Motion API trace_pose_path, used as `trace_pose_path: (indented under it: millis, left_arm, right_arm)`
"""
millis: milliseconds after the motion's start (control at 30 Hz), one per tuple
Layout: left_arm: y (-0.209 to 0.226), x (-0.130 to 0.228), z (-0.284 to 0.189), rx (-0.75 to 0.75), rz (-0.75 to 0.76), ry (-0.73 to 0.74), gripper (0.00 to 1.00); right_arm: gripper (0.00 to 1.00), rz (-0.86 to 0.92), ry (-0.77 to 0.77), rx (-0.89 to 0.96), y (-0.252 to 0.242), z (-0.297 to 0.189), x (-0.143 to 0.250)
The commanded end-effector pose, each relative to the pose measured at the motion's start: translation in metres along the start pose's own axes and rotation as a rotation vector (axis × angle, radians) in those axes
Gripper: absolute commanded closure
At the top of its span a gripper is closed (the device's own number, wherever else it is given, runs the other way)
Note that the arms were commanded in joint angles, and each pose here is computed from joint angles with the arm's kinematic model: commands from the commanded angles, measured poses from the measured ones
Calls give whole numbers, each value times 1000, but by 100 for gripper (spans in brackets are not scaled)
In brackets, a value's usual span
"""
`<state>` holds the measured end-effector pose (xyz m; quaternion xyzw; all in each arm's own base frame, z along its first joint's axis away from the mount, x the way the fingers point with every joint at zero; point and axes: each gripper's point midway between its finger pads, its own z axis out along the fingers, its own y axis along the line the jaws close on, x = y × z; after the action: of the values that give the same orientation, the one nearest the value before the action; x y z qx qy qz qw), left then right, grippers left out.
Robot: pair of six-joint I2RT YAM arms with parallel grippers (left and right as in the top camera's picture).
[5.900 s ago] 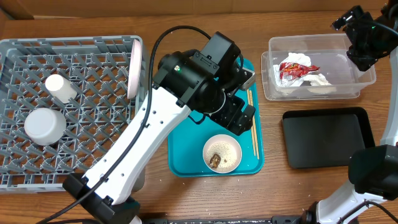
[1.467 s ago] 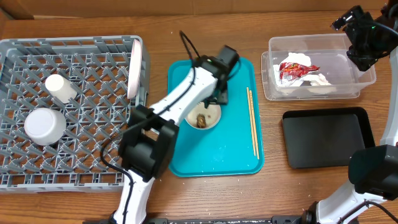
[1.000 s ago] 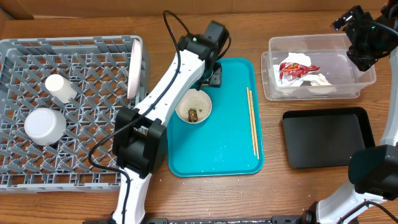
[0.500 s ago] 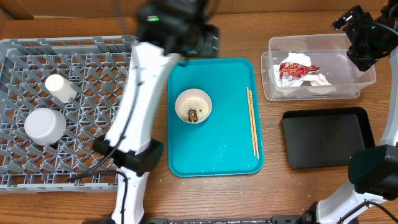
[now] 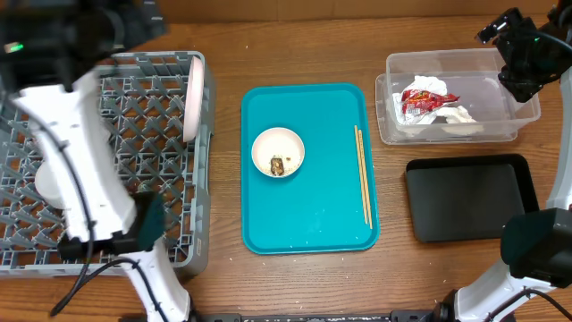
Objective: Sort waste into correct bins and load items into the dishwasher
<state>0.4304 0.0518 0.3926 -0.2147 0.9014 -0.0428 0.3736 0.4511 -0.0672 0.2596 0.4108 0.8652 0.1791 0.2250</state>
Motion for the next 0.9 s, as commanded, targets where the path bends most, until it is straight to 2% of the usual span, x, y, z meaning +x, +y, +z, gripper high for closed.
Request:
trace_pose_path:
  millis: [0, 167, 300, 400, 533, 633, 767, 867]
  left_arm:
    - [54, -20, -23, -83, -45, -71, 0]
    - [88, -23, -20, -139, -104, -59, 0]
    - [93, -22, -19, -148, -113, -53, 0]
    - [93, -22, -18, -149, -113, -51, 0]
    - [93, -22, -18, -149, -113, -51, 0]
    - [93, -22, -18, -149, -113, -51, 0]
    - [93, -22, -18, -149, -113, -51, 0]
    - [93, -22, -18, -149, -113, -51, 0]
  right_arm:
    - [0, -2, -25, -23, 5, -9, -6]
    - [0, 4, -29, -52, 11, -9, -8]
    - [0, -13, 106, -221, 42, -13, 16]
    - [0, -243, 200, -355, 78, -16, 54]
    - [0, -576, 255, -371, 111, -5, 121]
    - [0, -780, 228, -249, 128, 17, 175]
    - [0, -973, 155, -84, 140, 45, 232]
    - [0, -1088, 151, -32, 146, 66, 279]
